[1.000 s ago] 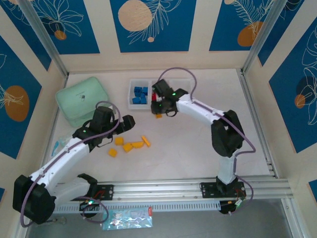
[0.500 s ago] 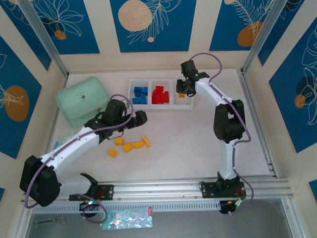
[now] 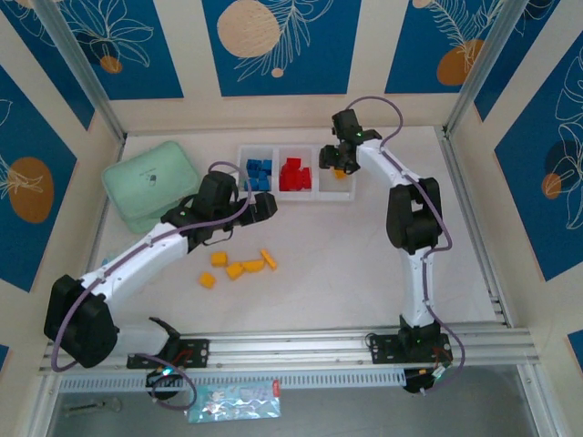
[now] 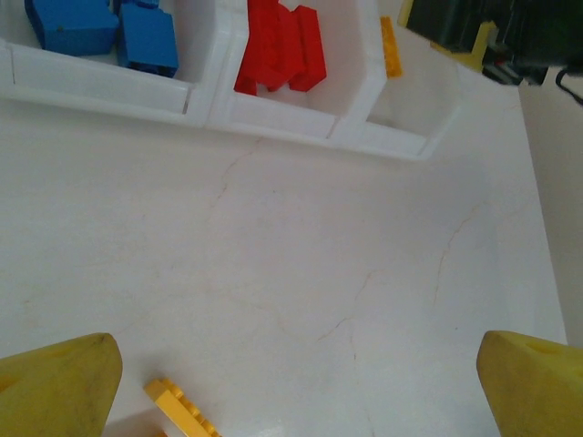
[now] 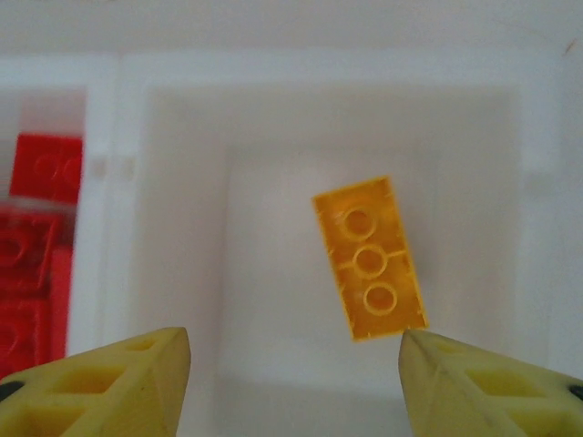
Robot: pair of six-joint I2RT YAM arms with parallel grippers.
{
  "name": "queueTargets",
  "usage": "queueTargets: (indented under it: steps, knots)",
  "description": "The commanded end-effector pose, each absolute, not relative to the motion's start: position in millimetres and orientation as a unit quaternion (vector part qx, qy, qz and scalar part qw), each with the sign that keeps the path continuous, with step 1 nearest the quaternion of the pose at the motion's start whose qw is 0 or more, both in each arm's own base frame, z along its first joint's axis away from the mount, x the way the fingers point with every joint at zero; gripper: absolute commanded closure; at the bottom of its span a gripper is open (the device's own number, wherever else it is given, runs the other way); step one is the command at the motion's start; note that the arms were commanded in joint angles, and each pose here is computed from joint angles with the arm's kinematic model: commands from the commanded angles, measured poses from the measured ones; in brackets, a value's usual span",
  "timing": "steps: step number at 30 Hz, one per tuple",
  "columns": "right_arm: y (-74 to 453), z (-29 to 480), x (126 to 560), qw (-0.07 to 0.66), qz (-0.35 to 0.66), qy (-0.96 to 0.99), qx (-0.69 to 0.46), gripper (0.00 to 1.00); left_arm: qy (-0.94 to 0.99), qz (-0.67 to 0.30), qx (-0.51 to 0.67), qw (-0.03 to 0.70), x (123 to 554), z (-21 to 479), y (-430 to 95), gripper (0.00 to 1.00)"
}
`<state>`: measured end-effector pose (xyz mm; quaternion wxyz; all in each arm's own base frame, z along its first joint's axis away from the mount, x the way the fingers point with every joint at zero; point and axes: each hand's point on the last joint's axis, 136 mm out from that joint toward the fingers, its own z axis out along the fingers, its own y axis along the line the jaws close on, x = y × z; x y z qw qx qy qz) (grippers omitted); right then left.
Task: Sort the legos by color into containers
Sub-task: Place the lego in the container, then pick up the lego from the center of the table.
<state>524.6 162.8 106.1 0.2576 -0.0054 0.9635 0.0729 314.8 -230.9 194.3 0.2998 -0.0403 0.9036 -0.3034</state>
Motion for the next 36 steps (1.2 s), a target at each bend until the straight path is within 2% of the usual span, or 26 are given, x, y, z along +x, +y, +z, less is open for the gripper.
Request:
queueTargets:
  steps: [1, 13, 23, 27, 31, 36]
  knots:
    - [188, 149, 493, 0.274, 0.106, 0.955, -0.028, 0.36, 0.903, -0.299, -0.028, 0.308, 310, 204, -229, 0.00]
    - [244, 151, 359, 0.216, 0.146, 0.961, -0.088, 0.30, 0.919, -0.250, -0.050, 0.300, 274, 183, -187, 0.00]
    - [297, 106, 246, 0.121, 0.181, 0.966, -0.139, 0.28, 0.928, -0.203, -0.095, 0.298, 241, 163, -144, 0.00]
    - [312, 87, 219, 0.090, 0.178, 0.967, -0.160, 0.27, 0.926, -0.194, -0.115, 0.303, 231, 159, -131, 0.00]
    - [323, 73, 211, 0.075, 0.190, 0.965, -0.164, 0.27, 0.924, -0.190, -0.126, 0.306, 225, 157, -123, 0.00]
    - [331, 57, 214, 0.078, 0.174, 0.965, -0.183, 0.33, 0.923, -0.188, -0.132, 0.308, 223, 157, -120, 0.00]
